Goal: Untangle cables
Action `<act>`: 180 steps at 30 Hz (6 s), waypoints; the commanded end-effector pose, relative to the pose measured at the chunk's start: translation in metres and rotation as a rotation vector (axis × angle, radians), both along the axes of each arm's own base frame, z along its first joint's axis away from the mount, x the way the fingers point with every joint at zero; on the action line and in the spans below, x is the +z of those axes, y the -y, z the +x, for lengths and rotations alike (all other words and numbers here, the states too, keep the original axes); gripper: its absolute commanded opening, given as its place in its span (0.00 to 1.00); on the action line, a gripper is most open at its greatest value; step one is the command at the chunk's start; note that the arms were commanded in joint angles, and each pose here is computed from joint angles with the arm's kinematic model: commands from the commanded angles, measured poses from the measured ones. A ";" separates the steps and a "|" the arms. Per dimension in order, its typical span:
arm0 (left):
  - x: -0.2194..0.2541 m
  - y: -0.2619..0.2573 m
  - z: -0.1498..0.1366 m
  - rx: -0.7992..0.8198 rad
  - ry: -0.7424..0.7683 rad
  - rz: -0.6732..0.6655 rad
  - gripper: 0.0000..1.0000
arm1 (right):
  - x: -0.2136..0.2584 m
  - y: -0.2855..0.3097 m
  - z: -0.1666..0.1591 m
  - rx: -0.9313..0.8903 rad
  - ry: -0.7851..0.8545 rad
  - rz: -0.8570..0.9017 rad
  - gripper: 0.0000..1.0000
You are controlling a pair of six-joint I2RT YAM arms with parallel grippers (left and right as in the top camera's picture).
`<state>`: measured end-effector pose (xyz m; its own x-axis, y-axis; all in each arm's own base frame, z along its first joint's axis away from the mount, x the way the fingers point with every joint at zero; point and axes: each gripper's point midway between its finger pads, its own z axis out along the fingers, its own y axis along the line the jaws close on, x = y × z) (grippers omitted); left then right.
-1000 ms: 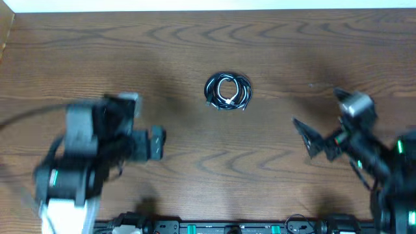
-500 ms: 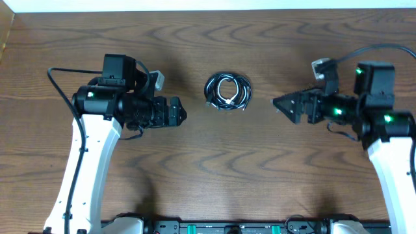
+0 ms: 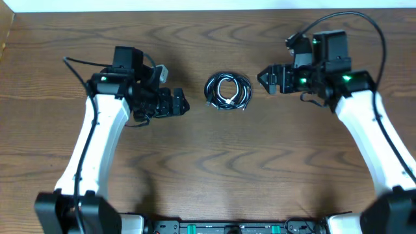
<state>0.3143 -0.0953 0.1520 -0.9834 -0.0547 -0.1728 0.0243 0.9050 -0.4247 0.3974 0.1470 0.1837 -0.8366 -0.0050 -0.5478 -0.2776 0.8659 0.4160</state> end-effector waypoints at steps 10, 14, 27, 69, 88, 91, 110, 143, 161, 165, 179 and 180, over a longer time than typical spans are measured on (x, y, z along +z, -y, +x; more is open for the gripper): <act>-0.040 0.002 0.005 0.072 -0.168 -0.013 0.98 | -0.094 -0.056 0.035 0.110 -0.085 0.058 0.88; -0.042 0.002 0.004 0.079 -0.179 -0.013 0.99 | -0.123 -0.061 0.039 0.110 -0.109 0.030 0.84; -0.043 0.002 0.004 0.114 -0.197 -0.017 0.98 | -0.145 -0.068 0.043 0.107 -0.139 0.048 0.08; -0.047 0.042 -0.017 0.062 -0.243 0.046 0.99 | 0.200 -0.082 0.021 0.018 0.352 0.661 0.02; -0.047 0.043 -0.013 0.062 -0.230 0.042 0.98 | 0.285 -0.091 -0.007 0.157 0.428 0.983 0.09; -0.047 0.043 -0.014 0.062 -0.230 0.042 0.98 | 0.248 -0.093 0.003 0.109 0.347 0.875 0.04; -0.046 0.045 -0.007 0.065 -0.205 0.034 0.98 | 0.207 -0.114 0.000 0.142 0.329 0.717 0.29; -0.050 0.046 -0.003 0.085 -0.193 0.025 0.99 | -0.044 -0.061 0.014 -0.334 -0.167 0.001 0.67; -0.054 0.045 -0.006 0.088 -0.205 0.028 0.98 | -0.133 -0.080 0.018 -0.369 -0.340 -0.016 0.38; -0.054 0.045 -0.006 0.088 -0.204 0.028 0.98 | -0.134 -0.080 0.018 -0.369 -0.343 -0.019 0.38; -0.054 0.045 -0.006 0.088 -0.205 0.028 0.98 | -0.138 -0.089 0.018 -0.363 -0.303 -0.039 0.02; -0.054 0.045 -0.006 0.088 -0.205 0.028 0.98 | -0.137 -0.089 0.019 -0.362 -0.302 -0.034 0.01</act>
<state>0.3102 -0.1414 0.1014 -0.9902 -0.1383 0.0178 -0.1340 0.9082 -0.3966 0.4157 0.2357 0.0502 -0.9111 0.3038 -0.2788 0.1739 0.8961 0.4083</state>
